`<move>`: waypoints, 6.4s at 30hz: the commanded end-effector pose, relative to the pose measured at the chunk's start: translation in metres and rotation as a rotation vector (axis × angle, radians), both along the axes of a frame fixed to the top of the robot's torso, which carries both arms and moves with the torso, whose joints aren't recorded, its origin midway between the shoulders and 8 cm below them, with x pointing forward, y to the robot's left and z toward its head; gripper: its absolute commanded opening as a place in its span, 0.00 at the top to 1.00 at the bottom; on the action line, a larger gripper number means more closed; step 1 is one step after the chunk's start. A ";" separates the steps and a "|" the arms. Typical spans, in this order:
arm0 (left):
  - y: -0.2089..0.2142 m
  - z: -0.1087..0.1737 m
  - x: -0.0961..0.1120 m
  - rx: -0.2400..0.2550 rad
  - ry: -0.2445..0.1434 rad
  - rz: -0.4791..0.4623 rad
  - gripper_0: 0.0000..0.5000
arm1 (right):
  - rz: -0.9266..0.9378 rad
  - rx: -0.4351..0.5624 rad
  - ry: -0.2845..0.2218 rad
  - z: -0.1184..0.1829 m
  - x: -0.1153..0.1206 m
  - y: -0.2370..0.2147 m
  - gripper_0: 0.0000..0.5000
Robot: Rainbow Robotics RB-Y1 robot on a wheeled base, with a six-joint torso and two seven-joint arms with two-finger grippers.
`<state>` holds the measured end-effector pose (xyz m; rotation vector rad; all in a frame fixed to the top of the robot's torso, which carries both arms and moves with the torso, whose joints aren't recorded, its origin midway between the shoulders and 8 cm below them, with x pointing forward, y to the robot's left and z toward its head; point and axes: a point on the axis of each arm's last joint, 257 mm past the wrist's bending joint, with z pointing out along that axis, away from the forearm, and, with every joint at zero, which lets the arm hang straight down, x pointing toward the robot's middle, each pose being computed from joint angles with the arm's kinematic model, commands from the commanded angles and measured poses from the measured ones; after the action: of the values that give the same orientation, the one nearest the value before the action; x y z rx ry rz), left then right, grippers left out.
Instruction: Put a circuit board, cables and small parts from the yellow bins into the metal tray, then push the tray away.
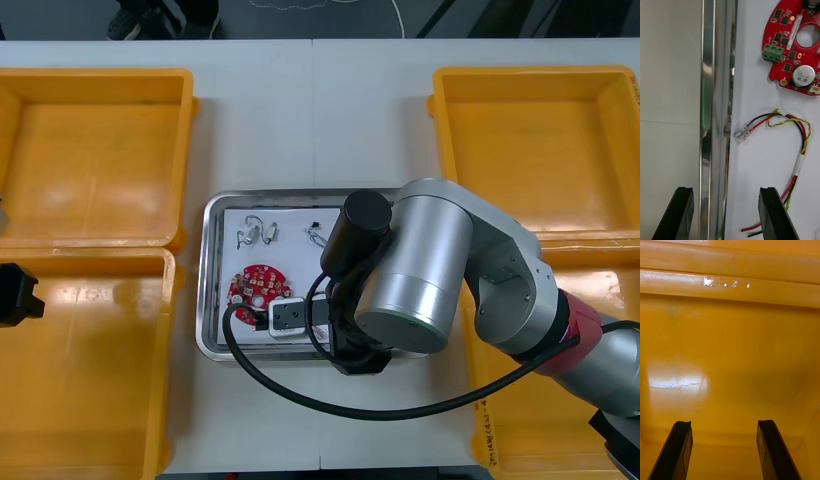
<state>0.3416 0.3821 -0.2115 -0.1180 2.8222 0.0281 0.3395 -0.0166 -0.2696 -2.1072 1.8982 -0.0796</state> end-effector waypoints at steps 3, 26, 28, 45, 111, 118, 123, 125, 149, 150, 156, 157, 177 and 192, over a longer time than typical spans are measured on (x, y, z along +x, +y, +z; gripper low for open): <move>0.002 0.001 -0.005 0.024 -0.003 -0.105 0.00 | 0.072 0.009 -0.051 0.009 -0.005 0.030 0.00; 0.002 0.001 -0.005 0.024 -0.003 -0.105 0.00 | 0.068 -0.055 -0.080 -0.010 -0.002 0.046 0.00; 0.002 0.001 -0.005 0.024 -0.003 -0.105 0.00 | 0.065 -0.062 -0.079 -0.012 -0.003 0.045 0.00; 0.002 0.001 -0.005 0.024 -0.003 -0.105 0.00 | 0.031 -0.092 -0.069 -0.029 0.001 0.044 0.00; 0.002 0.001 -0.005 0.024 -0.003 -0.105 0.00 | -0.078 -0.102 -0.242 0.034 0.070 0.045 1.00; 0.002 0.001 -0.005 0.024 -0.003 -0.105 0.00 | -0.099 -0.110 -0.254 0.044 0.087 0.047 1.00; 0.002 0.001 -0.005 0.024 -0.003 -0.105 0.00 | -0.114 -0.104 -0.265 0.054 0.100 0.045 1.00; 0.002 0.001 -0.005 0.024 -0.003 -0.105 0.00 | -0.111 -0.105 -0.276 0.058 0.104 0.047 1.00; 0.002 0.001 -0.005 0.024 -0.003 -0.105 0.00 | -0.098 -0.099 -0.360 0.084 0.155 0.055 1.00; 0.002 0.001 -0.005 0.024 -0.003 -0.105 0.00 | -0.097 -0.100 -0.365 0.086 0.157 0.055 1.00; 0.002 0.001 -0.005 0.024 -0.003 -0.105 0.00 | -0.095 -0.097 -0.393 0.093 0.173 0.056 1.00; 0.002 0.001 -0.005 0.024 -0.003 -0.105 0.00 | -0.096 -0.099 -0.399 0.095 0.176 0.056 1.00; 0.002 0.001 -0.005 0.024 -0.003 -0.105 0.00 | -0.081 -0.119 -0.505 0.124 0.217 0.054 1.00; 0.002 0.001 -0.005 0.024 -0.003 -0.105 0.00 | -0.096 -0.146 -0.600 0.142 0.235 0.046 1.00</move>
<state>0.3415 0.3816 -0.2114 -0.0245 2.8253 0.0387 0.5660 0.0035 -0.1710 -1.8106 1.7550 -0.7742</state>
